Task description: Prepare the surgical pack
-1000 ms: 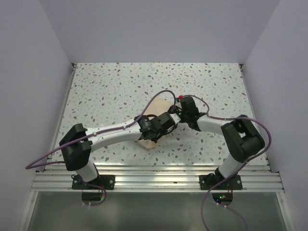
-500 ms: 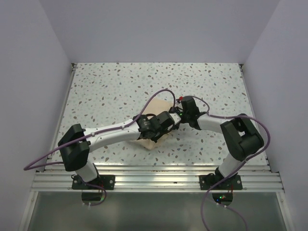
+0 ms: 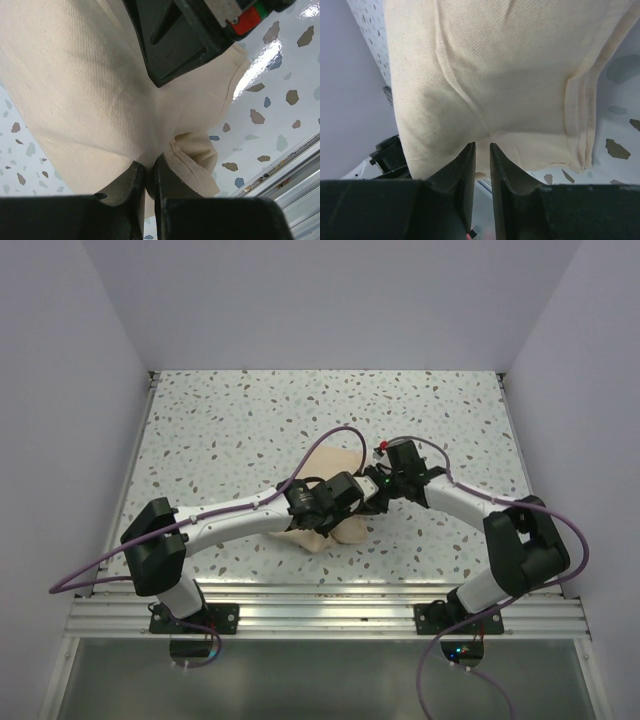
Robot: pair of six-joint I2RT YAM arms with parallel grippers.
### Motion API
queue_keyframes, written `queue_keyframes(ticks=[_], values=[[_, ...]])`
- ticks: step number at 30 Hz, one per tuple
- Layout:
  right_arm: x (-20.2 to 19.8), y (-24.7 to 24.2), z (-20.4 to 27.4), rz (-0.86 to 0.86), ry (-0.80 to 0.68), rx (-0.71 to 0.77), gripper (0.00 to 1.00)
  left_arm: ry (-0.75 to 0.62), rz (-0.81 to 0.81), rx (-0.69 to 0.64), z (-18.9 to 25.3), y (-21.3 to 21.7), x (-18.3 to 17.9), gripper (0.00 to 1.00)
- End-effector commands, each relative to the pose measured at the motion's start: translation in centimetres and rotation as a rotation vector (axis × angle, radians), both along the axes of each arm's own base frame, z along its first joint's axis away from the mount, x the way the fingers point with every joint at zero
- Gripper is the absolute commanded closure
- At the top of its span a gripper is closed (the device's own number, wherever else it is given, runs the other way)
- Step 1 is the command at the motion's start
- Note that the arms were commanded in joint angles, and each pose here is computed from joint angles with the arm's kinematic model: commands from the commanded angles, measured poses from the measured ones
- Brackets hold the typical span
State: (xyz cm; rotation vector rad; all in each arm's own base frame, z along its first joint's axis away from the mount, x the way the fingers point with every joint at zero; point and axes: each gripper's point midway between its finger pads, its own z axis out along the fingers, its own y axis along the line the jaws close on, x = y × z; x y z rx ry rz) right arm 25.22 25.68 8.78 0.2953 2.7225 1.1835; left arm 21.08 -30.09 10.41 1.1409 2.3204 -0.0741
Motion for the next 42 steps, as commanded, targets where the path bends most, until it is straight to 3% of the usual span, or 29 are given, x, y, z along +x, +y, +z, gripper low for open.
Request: queue_keyframes(ticks=[1, 6, 15, 21, 26, 29, 32, 36, 39, 42], values=[[-0.7, -0.7, -0.3, 0.003, -0.007, -0.022, 0.79, -0.052, -0.021, -0.12, 2.8, -2.7, 0.9, 1.0], [-0.5, 0.3, -1.7, -0.006, -0.017, 0.042, 1.0, -0.044, -0.031, -0.148, 3.4, -3.2, 0.7, 1.0], [1.4, 5.6, 1.5, 0.022, -0.145, 0.289, 1.0, -0.035, -0.056, -0.182, 4.2, -4.1, 0.5, 1.0], [3.3, 7.1, 2.4, -0.098, -0.205, 0.431, 1.0, -0.025, -0.082, -0.207, 4.5, -5.2, 0.5, 1.0], [3.4, 7.9, -2.3, -0.171, -0.119, 0.465, 1.0, -0.024, -0.084, -0.215, 4.6, -5.6, 0.7, 1.0], [3.5, 7.3, -1.4, -0.202, -0.11, 0.554, 1.0, -0.021, -0.075, -0.196, 4.1, -5.2, 0.6, 1.0], [2.9, 5.4, -3.3, -0.171, -0.068, 0.415, 1.0, -0.026, -0.05, -0.175, 3.4, -4.3, 0.7, 1.0], [1.5, 1.4, -4.6, -0.028, -0.06, 0.062, 1.0, -0.017, -0.037, -0.165, 2.7, -3.6, 0.5, 1.0], [0.5, -0.7, -4.7, 0.035, -0.034, -0.058, 0.94, -0.008, -0.029, -0.158, 2.3, -3.2, 0.5, 1.0], [-0.1, -1.6, -4.1, 0.038, -0.023, -0.051, 0.92, -0.005, -0.026, -0.151, 2.0, -3.1, 0.6, 1.0]])
